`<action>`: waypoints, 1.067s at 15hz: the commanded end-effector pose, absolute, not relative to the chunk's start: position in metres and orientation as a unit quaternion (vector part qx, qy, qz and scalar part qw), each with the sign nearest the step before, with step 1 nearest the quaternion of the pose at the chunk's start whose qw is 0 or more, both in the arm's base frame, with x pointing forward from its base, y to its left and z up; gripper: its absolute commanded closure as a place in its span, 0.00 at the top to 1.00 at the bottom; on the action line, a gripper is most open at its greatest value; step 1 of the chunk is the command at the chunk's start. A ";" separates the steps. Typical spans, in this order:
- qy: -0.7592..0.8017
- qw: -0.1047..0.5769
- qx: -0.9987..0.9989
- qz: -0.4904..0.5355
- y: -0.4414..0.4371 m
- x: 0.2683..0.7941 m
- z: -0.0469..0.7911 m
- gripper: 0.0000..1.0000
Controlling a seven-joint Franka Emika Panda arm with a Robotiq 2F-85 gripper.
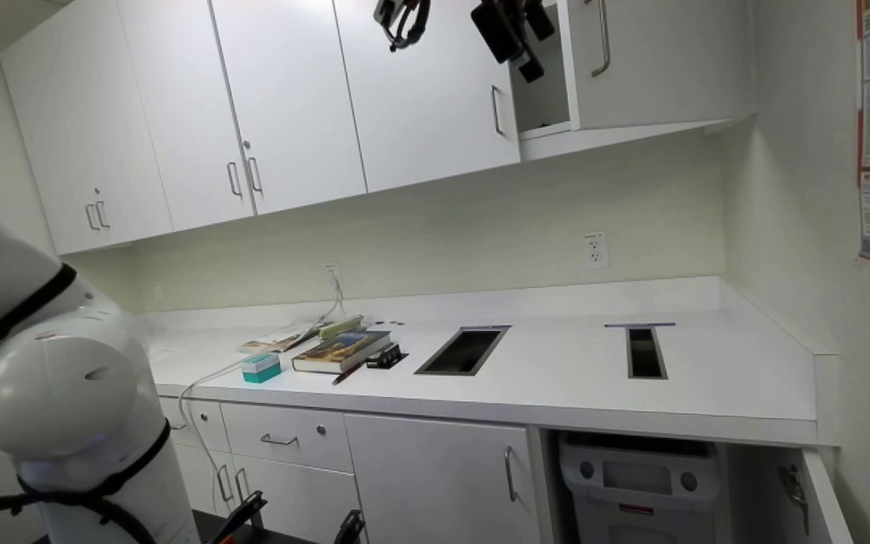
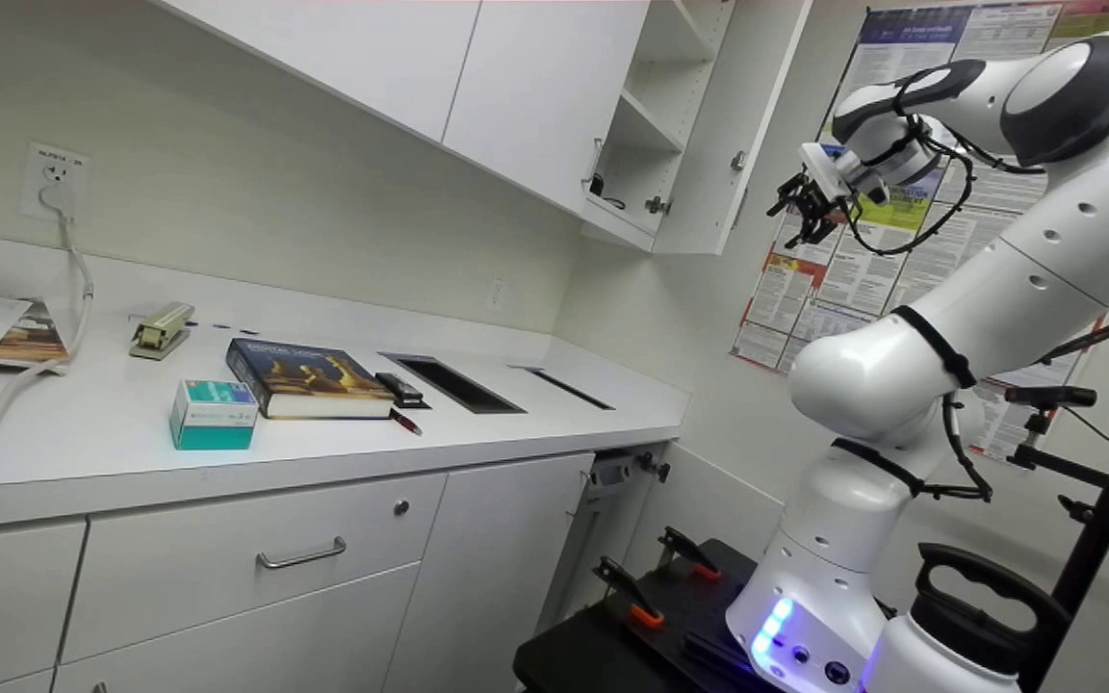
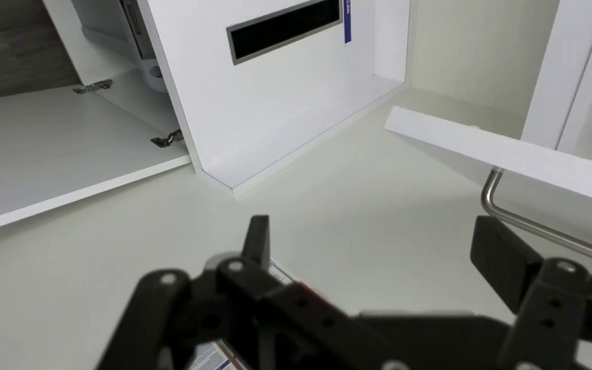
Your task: Close the open upper cabinet door
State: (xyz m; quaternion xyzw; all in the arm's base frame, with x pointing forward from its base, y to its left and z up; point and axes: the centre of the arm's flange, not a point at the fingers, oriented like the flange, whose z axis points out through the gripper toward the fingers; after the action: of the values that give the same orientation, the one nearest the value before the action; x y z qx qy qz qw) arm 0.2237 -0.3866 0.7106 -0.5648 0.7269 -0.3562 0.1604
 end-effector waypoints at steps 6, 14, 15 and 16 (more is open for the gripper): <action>0.717 0.254 -0.553 -0.339 -0.469 0.246 0.753 0.72; 0.688 0.291 -0.603 -0.281 -0.508 0.272 0.763 0.12; 0.680 0.302 -0.610 -0.273 -0.523 0.262 0.773 0.03; 0.674 0.311 -0.616 -0.265 -0.526 0.262 0.773 0.00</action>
State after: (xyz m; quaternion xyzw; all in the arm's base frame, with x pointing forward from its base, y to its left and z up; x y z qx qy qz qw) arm 0.2631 -0.4832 0.7453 -0.5995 0.6872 -0.2842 0.2960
